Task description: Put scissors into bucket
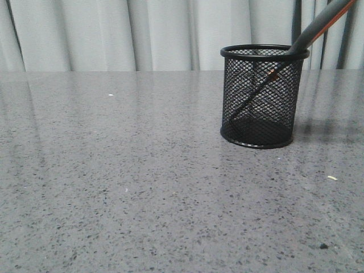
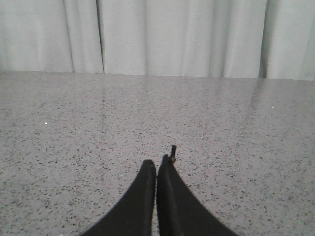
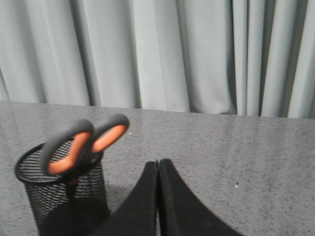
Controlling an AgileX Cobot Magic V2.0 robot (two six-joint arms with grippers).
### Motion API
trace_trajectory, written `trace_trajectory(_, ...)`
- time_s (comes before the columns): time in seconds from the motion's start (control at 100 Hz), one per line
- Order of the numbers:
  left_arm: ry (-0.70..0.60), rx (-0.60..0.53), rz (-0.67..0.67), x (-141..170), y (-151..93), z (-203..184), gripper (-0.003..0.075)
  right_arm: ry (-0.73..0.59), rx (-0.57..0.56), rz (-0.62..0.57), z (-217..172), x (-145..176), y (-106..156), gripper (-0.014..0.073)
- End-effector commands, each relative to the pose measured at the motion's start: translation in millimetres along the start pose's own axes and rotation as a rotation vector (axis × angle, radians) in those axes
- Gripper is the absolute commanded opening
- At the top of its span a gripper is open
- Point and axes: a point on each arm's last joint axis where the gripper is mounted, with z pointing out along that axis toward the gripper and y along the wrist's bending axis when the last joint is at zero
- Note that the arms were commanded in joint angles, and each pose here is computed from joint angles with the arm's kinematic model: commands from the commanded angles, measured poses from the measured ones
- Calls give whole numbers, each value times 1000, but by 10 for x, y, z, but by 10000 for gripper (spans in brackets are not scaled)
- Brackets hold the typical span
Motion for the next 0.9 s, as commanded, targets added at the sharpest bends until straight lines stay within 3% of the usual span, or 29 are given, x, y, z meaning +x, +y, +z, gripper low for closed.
trace_trajectory(0.0,-63,-7,-8,50,12,-5,-20,-123,52,-35,-42,-49,-45,-74)
trace_trajectory(0.34,-63,-7,-8,50,12,-5,-20,-76,152,-58,-284,544,-103,-74)
trace_trajectory(0.58,-61,-7,-8,51,12,-3,-20,0,176,-78,-365,635,-102,-74)
trace_trajectory(0.89,-61,-7,-8,51,12,-3,-20,-3,177,-98,-365,630,-103,-74)
